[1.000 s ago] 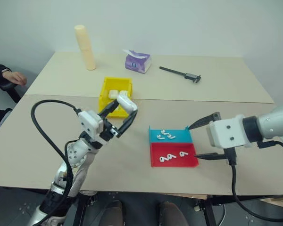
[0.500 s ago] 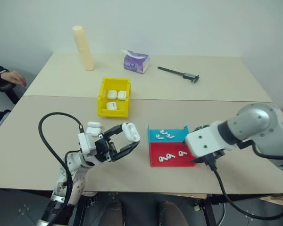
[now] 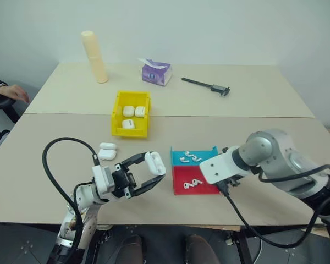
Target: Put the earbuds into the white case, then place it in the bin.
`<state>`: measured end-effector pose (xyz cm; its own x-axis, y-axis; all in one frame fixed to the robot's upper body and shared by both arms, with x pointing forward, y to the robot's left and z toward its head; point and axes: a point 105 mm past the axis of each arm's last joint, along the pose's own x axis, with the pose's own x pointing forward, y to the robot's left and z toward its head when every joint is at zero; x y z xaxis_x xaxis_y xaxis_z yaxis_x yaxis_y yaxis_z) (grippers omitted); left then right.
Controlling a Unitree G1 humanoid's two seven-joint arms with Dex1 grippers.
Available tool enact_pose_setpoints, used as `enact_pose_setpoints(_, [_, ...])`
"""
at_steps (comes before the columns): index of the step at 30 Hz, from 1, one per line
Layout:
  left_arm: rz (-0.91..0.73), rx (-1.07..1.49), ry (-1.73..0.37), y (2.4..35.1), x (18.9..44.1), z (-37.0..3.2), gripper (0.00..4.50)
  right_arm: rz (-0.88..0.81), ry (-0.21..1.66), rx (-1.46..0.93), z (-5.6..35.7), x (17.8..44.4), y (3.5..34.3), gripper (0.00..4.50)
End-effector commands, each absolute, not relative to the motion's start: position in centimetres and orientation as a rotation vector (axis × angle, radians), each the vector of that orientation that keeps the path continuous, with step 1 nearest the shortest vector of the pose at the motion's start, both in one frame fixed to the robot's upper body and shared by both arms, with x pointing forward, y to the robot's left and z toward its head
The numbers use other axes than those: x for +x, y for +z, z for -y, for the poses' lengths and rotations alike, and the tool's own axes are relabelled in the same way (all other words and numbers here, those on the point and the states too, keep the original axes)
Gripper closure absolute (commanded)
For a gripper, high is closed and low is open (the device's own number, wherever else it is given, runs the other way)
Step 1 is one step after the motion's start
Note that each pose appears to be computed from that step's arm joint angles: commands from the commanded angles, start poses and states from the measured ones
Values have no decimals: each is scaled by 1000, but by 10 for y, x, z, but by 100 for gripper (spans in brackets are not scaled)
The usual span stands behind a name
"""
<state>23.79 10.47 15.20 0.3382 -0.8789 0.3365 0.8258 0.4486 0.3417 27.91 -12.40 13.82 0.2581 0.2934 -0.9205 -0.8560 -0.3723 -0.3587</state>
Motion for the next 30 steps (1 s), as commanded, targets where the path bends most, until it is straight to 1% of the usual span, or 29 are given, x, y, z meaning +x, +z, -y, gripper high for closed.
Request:
enact_pose_setpoints(1, [548, 147, -1107, 160, 233, -104, 169, -574, 1320, -1501, 126, 284, 138, 210])
enact_pose_setpoints(18, [531, 163, -1094, 158, 234, -105, 169, -621, 1327, -1468, 124, 286, 121, 210])
enact_pose_setpoints(21, [545, 167, -1095, 158, 233, -104, 169, -617, 1352, -1435, 120, 284, 120, 210])
enact_pose_setpoints(30, [529, 173, -1087, 158, 232, -104, 169, -632, 1305, -1476, 125, 291, 116, 210])
